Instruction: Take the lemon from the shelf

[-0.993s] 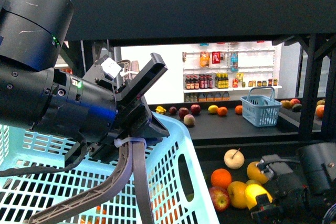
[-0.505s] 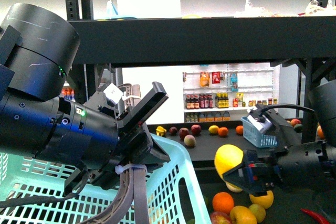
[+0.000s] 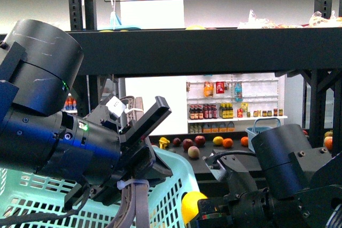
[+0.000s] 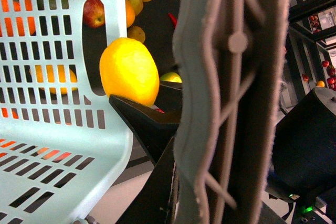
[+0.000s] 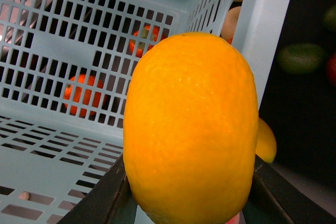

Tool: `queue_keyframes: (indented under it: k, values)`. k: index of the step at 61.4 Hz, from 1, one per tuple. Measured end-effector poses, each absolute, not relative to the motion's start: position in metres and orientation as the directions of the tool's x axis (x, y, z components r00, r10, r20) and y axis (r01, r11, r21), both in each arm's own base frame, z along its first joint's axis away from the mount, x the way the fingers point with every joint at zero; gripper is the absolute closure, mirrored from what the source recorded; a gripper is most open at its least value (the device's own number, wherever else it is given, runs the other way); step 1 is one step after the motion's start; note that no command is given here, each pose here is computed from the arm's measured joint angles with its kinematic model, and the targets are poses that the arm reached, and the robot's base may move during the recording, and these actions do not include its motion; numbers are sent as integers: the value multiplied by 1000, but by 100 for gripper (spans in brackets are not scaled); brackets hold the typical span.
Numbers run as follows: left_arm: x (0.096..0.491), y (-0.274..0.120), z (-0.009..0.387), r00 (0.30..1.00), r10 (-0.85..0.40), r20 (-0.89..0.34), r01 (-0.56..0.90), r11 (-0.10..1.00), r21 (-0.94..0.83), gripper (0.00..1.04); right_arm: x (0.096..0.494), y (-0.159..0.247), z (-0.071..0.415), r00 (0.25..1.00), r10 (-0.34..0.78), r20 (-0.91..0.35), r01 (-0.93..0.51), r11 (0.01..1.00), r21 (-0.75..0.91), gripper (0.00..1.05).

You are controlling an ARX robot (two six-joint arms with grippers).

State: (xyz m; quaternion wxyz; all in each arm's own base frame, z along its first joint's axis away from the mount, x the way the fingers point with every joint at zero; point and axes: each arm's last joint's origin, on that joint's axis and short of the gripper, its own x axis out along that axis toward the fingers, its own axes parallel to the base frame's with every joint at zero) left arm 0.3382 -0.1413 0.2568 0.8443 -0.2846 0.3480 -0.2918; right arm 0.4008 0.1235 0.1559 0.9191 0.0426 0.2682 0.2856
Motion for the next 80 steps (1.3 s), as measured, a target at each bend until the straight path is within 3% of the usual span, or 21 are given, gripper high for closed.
queue_keyframes:
  k: [9, 15, 20, 32, 42, 47, 52, 63, 80]
  values:
    - [338, -141, 257, 588, -690, -422, 294, 669, -683, 93, 407, 130, 156, 692, 563, -452, -500, 825, 262, 37]
    - [338, -141, 257, 588, -690, -422, 293, 668, -684, 93, 407, 131, 163, 684, 608, -403, -523, 794, 312, 15]
    - [338, -141, 257, 583, -695, -421, 297, 665, -686, 93, 407, 128, 168, 688, 616, -384, -519, 787, 334, 6]
    - [338, -142, 256, 581, -696, -421, 295, 663, -688, 93, 407, 98, 190, 731, 609, -309, -514, 789, 337, 7]
    - [338, -142, 256, 585, -692, -422, 294, 667, -685, 93, 410, 41, 214, 812, 541, -217, -473, 829, 297, 7]
    - [338, -142, 256, 585, -693, -422, 294, 666, -686, 93, 416, -10, 199, 865, 433, -252, -374, 893, 250, 7]
    - [338, -142, 256, 582, -695, -422, 296, 664, -687, 93, 418, -32, 164, 863, 381, -332, -329, 922, 202, 7]
    - [338, -142, 256, 582, -696, -422, 297, 664, -686, 93, 418, -29, 88, 796, 367, -482, -342, 929, 142, 7]
    - [338, -142, 256, 583, -695, -422, 296, 665, -686, 93, 428, 35, 2, 688, 430, -584, -489, 870, 63, 7]
